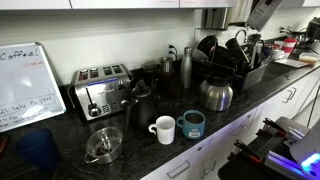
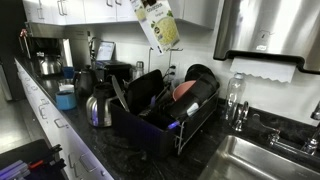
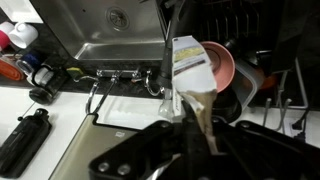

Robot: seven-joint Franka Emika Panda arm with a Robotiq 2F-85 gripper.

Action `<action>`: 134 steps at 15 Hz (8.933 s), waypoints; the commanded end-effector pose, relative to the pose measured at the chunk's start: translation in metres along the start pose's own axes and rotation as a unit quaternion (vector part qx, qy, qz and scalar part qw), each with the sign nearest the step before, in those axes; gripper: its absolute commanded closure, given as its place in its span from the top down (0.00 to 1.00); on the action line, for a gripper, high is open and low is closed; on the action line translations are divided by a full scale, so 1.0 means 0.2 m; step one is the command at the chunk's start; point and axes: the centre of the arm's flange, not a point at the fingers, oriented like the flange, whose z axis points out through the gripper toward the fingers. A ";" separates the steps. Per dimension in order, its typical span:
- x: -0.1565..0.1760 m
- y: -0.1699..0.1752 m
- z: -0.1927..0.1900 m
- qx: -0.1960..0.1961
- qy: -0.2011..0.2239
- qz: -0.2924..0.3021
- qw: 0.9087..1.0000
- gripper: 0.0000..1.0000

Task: Move the white box to the right

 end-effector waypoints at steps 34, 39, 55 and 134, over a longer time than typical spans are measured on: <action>-0.68 0.29 0.99 0.053 -0.162 0.047 0.984 0.01; -0.69 0.24 1.10 -0.002 -0.168 0.047 0.985 0.01; -0.89 0.46 1.14 0.010 -0.187 0.163 0.969 0.01; -0.82 0.37 1.42 0.042 -0.208 0.182 0.960 1.00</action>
